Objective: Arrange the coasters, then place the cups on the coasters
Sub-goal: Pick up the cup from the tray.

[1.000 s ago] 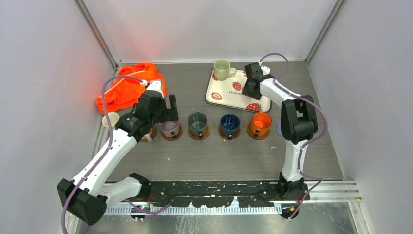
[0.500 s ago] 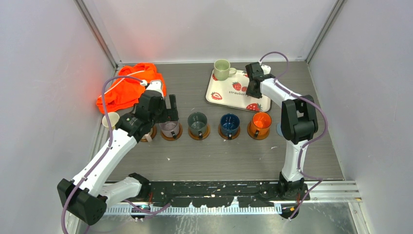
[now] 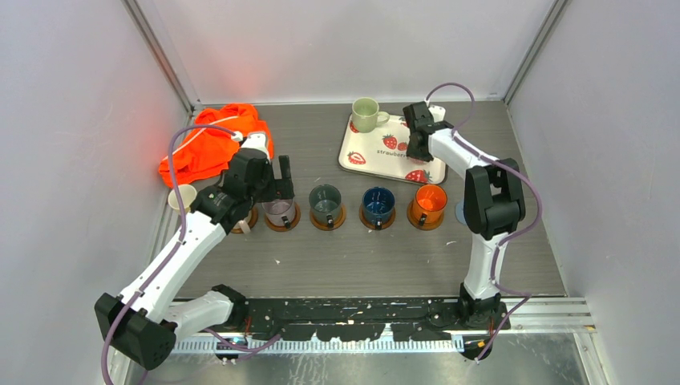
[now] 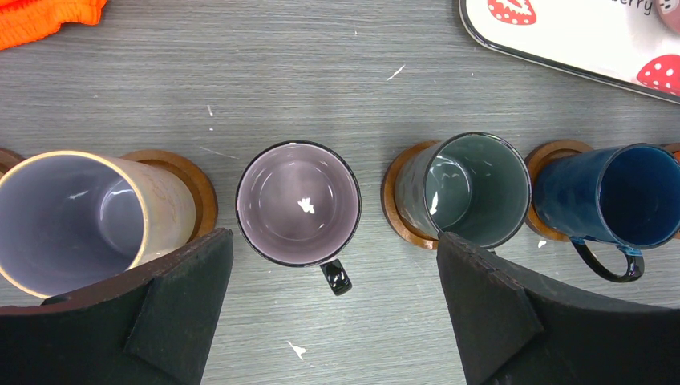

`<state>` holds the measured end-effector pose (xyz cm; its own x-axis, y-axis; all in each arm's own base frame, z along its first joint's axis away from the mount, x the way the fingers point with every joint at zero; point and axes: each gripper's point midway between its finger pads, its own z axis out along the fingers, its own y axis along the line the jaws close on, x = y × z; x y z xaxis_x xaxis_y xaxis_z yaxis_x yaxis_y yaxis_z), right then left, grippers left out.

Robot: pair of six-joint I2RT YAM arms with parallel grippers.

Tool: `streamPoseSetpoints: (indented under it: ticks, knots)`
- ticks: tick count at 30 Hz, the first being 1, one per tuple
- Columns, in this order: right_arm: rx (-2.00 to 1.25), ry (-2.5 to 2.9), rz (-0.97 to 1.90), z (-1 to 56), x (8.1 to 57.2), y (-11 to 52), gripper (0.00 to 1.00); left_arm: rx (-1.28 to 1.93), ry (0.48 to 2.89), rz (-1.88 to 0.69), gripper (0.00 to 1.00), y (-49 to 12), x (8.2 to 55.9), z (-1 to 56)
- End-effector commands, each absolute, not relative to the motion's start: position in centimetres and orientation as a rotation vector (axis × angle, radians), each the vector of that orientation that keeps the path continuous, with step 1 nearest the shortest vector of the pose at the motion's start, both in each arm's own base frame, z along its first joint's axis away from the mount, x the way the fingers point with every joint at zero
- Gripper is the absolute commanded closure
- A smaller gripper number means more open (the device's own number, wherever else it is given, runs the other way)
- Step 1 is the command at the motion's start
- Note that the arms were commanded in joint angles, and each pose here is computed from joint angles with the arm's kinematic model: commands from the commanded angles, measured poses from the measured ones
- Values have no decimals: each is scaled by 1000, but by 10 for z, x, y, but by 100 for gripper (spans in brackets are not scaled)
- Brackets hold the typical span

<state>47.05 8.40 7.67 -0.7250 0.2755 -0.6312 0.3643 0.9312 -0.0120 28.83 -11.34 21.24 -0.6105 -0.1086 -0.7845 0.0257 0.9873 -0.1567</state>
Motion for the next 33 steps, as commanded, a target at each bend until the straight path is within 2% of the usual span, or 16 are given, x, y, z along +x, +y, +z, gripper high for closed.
streamPoseSetpoints:
  ticks: [1,16,33]
  knots:
    - [473,2235,-159,148,483,78,100,-66,2180,-219,0,-117,295,222]
    - [482,2175,-196,173,474,68,99,-66,2180,-223,0,-118,295,222]
    - [647,2085,-304,207,424,16,99,-58,2181,-251,0,-122,294,223]
